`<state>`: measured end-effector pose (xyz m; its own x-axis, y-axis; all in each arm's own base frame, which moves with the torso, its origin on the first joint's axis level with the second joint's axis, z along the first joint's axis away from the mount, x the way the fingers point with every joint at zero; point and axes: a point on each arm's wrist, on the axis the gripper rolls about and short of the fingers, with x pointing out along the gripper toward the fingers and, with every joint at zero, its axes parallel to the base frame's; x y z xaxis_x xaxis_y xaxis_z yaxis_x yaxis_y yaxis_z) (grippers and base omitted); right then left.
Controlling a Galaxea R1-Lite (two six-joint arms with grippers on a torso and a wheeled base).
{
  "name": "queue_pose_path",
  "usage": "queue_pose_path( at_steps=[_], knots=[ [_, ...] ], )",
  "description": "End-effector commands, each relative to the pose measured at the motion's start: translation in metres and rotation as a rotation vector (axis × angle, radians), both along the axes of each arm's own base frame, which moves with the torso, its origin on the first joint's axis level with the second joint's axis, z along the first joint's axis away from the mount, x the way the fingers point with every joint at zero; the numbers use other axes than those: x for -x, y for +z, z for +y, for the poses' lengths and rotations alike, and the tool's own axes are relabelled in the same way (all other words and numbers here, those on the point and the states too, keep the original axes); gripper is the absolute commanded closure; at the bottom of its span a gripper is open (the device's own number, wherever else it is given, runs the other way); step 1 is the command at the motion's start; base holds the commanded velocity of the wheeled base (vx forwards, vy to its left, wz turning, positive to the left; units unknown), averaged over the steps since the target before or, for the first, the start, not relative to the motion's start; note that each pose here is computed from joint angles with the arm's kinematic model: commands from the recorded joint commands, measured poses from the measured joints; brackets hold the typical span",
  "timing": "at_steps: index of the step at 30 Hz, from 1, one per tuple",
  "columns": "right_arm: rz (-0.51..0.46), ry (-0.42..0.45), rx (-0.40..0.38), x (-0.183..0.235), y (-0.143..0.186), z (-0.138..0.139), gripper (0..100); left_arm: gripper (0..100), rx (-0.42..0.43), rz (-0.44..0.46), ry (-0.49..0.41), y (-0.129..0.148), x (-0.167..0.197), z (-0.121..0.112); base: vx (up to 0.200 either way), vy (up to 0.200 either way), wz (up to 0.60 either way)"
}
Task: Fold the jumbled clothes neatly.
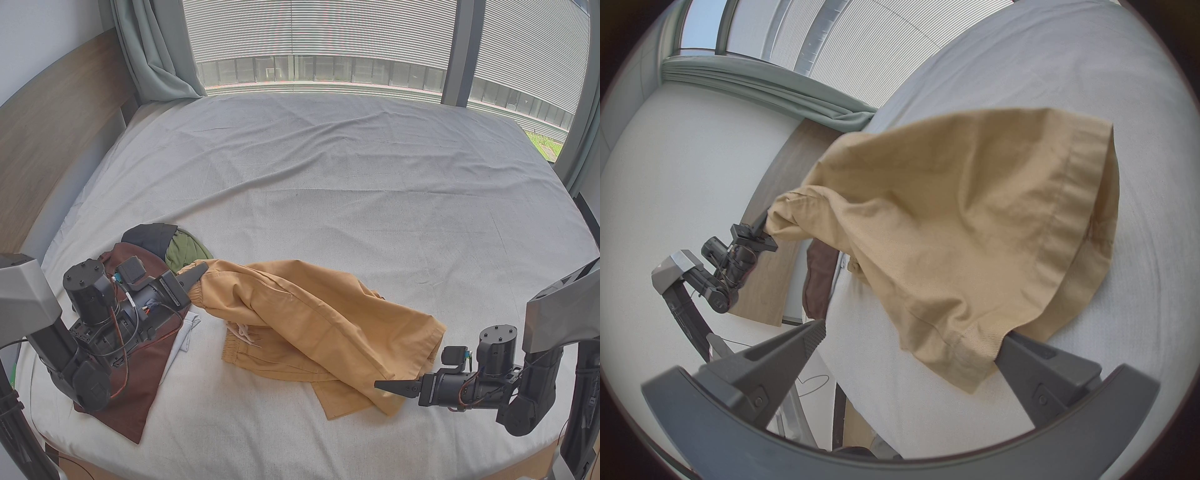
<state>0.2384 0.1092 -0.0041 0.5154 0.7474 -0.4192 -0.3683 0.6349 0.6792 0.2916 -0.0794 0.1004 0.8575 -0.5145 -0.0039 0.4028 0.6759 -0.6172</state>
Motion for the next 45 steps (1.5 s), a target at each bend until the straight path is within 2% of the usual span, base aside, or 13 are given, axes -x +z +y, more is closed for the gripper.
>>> queue_pose_path(
  at_steps=[1, 12, 13, 21, 31, 34, 38, 41, 45],
  knots=[
    [-0.073, -0.005, -0.037, 0.001, 0.023, -0.001, 0, 100, 0.001, -0.004, 0.005, 0.000, -0.003, 0.001, 0.000, 0.000, 0.00],
    [-0.082, -0.012, -0.044, 0.003, 0.028, -0.004, 0, 100, 0.002, -0.003, 0.013, -0.001, -0.005, 0.002, 0.000, 0.000, 0.00],
    [-0.081, -0.012, -0.043, 0.003, 0.028, -0.004, 100, 100, 0.003, -0.006, 0.014, 0.000, -0.005, 0.003, 0.000, 0.000, 0.00],
    [-0.081, -0.023, -0.043, 0.001, 0.027, -0.006, 100, 100, 0.008, -0.007, 0.017, 0.000, -0.007, 0.003, 0.000, 0.000, 0.00],
    [-0.210, -0.151, -0.081, -0.025, 0.051, -0.035, 100, 100, 0.001, 0.015, 0.031, -0.008, -0.011, 0.007, 0.000, 0.000, 0.00],
    [-0.242, -0.210, -0.114, -0.039, 0.059, -0.046, 100, 100, -0.001, 0.025, 0.036, -0.011, -0.012, 0.008, 0.000, 0.000, 0.00],
    [-0.255, -0.264, -0.159, -0.053, 0.066, -0.055, 100, 100, -0.006, 0.040, 0.039, -0.016, -0.014, 0.009, 0.000, 0.000, 0.00],
    [-0.267, -0.286, -0.163, -0.059, 0.066, -0.060, 100, 100, -0.007, 0.046, 0.039, -0.017, -0.014, 0.009, 0.000, 0.000, 0.00],
    [-0.225, -0.308, -0.150, -0.070, 0.047, -0.065, 100, 100, -0.017, 0.082, 0.037, -0.029, -0.015, 0.008, 0.000, 0.000, 0.00]
  ],
)
